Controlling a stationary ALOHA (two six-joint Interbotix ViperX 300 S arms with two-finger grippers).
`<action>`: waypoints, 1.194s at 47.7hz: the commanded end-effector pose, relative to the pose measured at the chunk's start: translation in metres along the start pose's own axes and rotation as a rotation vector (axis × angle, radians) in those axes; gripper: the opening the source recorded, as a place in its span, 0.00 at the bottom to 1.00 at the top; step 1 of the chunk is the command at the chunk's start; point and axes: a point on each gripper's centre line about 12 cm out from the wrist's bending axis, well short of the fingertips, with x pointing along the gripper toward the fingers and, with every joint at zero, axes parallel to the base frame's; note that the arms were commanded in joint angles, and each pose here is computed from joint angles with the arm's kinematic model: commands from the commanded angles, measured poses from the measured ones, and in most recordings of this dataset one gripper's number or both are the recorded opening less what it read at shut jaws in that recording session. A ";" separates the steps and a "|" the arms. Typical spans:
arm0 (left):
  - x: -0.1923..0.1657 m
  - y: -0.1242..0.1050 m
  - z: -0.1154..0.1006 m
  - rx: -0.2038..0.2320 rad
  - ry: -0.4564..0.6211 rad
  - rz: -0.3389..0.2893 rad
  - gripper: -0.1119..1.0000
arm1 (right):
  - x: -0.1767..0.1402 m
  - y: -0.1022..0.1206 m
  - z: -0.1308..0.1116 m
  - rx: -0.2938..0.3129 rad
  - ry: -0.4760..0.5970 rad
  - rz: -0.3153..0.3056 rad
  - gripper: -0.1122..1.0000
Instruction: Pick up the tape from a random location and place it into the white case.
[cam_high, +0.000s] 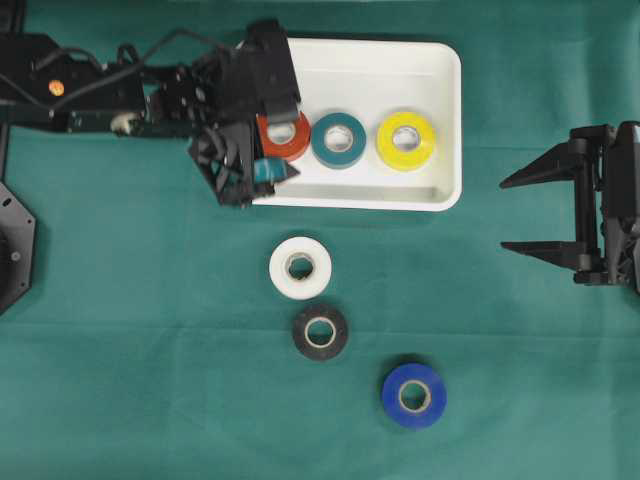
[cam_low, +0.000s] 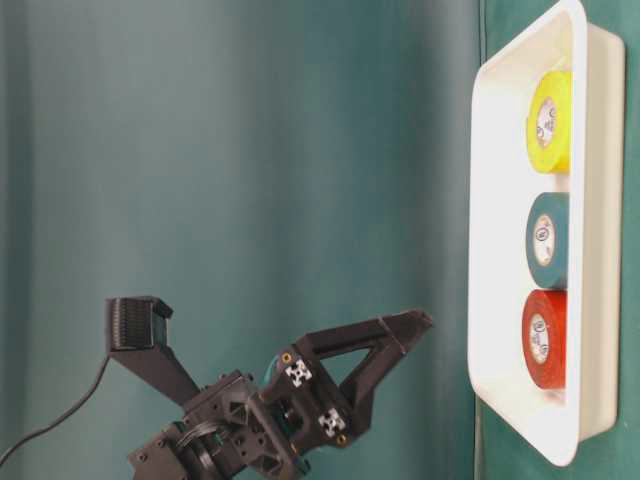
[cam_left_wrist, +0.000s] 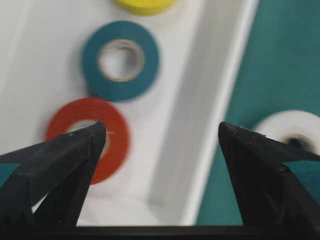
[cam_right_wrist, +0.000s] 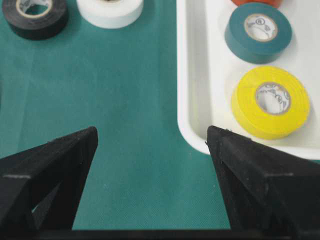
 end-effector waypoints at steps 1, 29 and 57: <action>-0.012 -0.015 0.010 0.031 -0.047 -0.025 0.96 | -0.001 0.001 0.011 0.002 -0.029 0.003 0.87; -0.030 -0.065 -0.001 0.145 -0.115 -0.121 0.95 | -0.002 0.001 0.015 0.004 -0.041 0.004 0.87; -0.106 -0.053 -0.046 0.130 -0.346 -0.131 0.95 | -0.007 0.002 0.025 0.003 -0.078 0.006 0.87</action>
